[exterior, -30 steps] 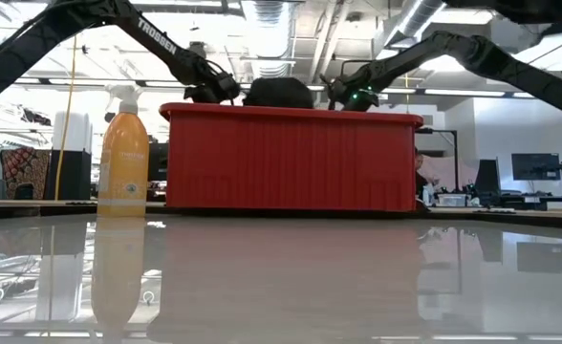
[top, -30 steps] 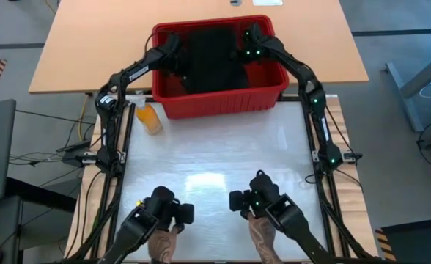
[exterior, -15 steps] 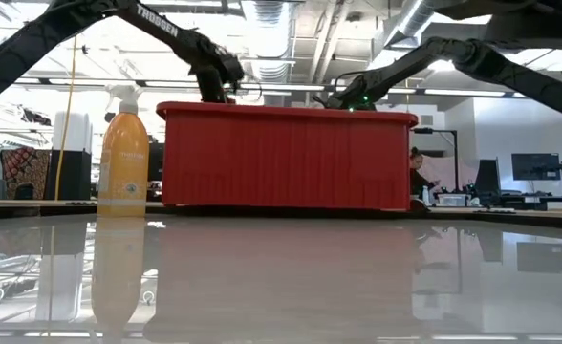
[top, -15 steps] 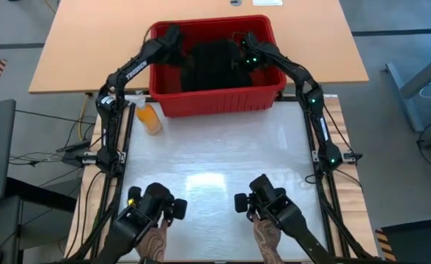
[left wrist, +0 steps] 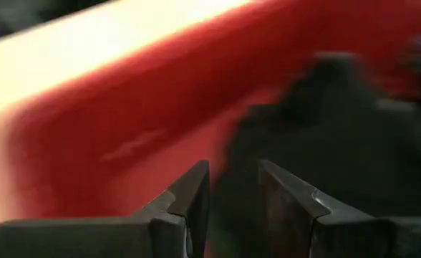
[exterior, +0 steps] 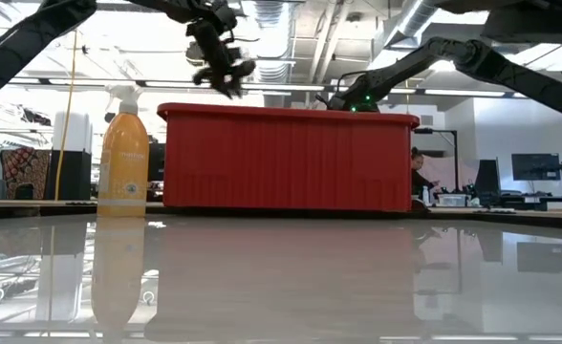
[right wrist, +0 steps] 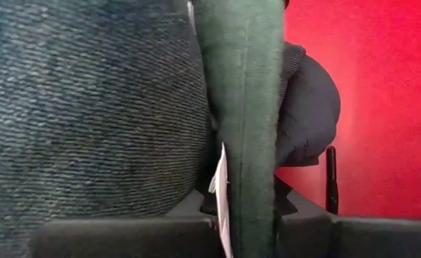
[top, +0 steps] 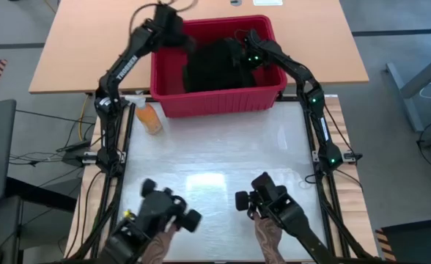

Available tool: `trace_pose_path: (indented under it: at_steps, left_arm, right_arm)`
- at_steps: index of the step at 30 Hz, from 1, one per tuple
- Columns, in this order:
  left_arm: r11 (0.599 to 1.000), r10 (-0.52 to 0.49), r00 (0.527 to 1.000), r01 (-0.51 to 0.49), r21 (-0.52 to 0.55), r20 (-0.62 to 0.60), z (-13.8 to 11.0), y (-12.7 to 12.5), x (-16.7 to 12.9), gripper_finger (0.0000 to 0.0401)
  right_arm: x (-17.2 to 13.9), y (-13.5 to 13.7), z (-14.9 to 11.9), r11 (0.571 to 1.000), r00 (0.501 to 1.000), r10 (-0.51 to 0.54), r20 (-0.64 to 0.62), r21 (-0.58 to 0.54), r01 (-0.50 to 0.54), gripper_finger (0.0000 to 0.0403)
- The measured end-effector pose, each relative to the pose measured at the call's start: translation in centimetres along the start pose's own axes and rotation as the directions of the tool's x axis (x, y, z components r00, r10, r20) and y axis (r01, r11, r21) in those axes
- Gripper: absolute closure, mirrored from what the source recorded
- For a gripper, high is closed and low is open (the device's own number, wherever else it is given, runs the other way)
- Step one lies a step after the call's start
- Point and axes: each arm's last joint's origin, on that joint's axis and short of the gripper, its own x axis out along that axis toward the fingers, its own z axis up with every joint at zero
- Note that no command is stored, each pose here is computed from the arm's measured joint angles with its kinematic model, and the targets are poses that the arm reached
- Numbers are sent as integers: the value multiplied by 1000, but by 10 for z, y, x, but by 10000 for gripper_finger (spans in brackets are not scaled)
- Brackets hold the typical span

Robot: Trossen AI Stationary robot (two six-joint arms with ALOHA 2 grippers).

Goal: Fold Laundry from Bin
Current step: Put the folded clothes into the red laundry bin, then return to Home Position

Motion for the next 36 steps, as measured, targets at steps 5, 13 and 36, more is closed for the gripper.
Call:
trace_pose_path:
  at_steps: [5,13,36]
  left_arm:
    - [986,-161,987,161,38,-1,-18,-40,22,307]
    - [988,-147,985,152,42,-92,-71,-68,66,345]
    - [990,-137,990,136,29,32,-46,-58,43,391]
  right_arm:
    - [-11,4,8,1000,999,23,38,-22,-22,349]
    - [-31,8,14,995,998,44,54,-97,-39,339]
    - [-162,10,11,902,987,46,155,-431,26,201]
